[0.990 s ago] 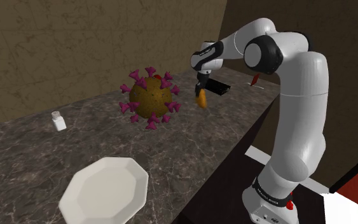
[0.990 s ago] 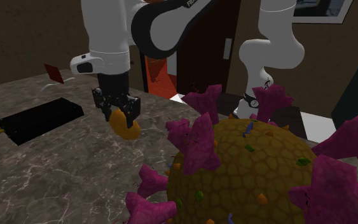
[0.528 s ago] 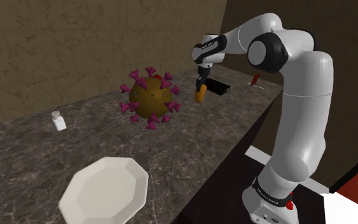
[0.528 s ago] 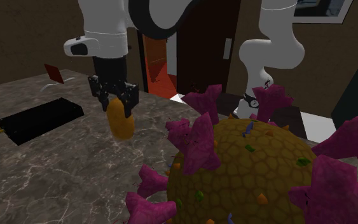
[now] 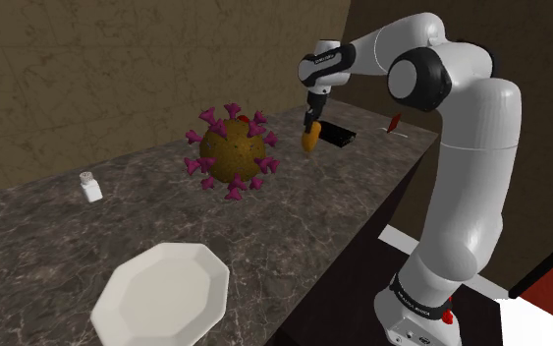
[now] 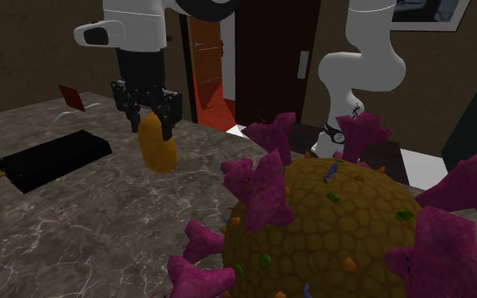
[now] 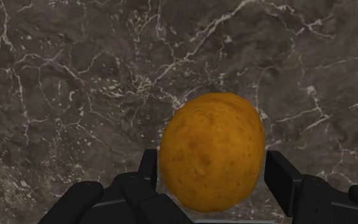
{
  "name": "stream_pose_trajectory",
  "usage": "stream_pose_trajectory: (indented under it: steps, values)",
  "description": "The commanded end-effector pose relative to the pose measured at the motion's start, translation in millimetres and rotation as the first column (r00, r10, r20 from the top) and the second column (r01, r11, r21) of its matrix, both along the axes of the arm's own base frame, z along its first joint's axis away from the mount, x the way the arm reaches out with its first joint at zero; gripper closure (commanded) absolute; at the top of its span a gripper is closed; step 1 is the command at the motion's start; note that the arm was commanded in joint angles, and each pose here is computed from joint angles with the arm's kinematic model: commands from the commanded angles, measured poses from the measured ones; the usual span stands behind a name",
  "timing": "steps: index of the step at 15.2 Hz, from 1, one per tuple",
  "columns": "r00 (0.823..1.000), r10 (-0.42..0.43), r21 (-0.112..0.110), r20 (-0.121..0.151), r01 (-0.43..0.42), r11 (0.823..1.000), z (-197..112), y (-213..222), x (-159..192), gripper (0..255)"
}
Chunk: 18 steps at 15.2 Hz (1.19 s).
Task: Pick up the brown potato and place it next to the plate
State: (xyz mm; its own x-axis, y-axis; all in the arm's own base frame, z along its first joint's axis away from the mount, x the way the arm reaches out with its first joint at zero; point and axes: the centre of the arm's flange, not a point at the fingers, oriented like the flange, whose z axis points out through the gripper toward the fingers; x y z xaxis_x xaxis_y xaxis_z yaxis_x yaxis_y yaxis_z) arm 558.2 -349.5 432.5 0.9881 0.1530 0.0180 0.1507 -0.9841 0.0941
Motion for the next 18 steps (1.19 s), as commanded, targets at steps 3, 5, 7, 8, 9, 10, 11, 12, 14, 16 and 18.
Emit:
stream_pose_trajectory:
  steps: [3, 5, 7, 8, 9, 10, 11, 12, 14, 16, 18]
  values:
    - [1.0, 0.0, 0.0, 0.0, 0.0, 1.0, 3.8, 35.1, -19.1, 255]
    - [1.0, 0.0, 0.0, 0.0, 0.0, 1.0, 3.9, 58.3, -31.5, 255]
    - [1.0, 0.0, 0.0, 0.0, 0.0, 1.0, 4.0, 81.6, -44.0, 255]
    - [1.0, 0.0, 0.0, 0.0, 0.0, 1.0, 4.0, 93.2, -50.3, 255]
    - [1.0, 0.0, 0.0, 0.0, 0.0, 1.0, 4.1, 104.9, -56.5, 255]
    - [1.0, 0.0, 0.0, 0.0, 0.0, 1.0, 4.1, 116.5, -62.7, 255]
    - [1.0, 0.0, 0.0, 0.0, 0.0, 1.0, 4.2, 128.1, -69.0, 255]
    - [1.0, 0.0, 0.0, 0.0, 0.0, 1.0, 4.2, 139.8, -75.2, 255]
    - [1.0, 0.0, 0.0, 0.0, 0.0, 1.0, 4.3, 163.0, -87.7, 255]
    - [1.0, 0.0, 0.0, 0.0, 0.0, 1.0, 4.4, 186.3, -100.2, 255]
    - [1.0, 0.0, 0.0, 0.0, 0.0, 1.0, 4.5, 209.5, -112.7, 255]
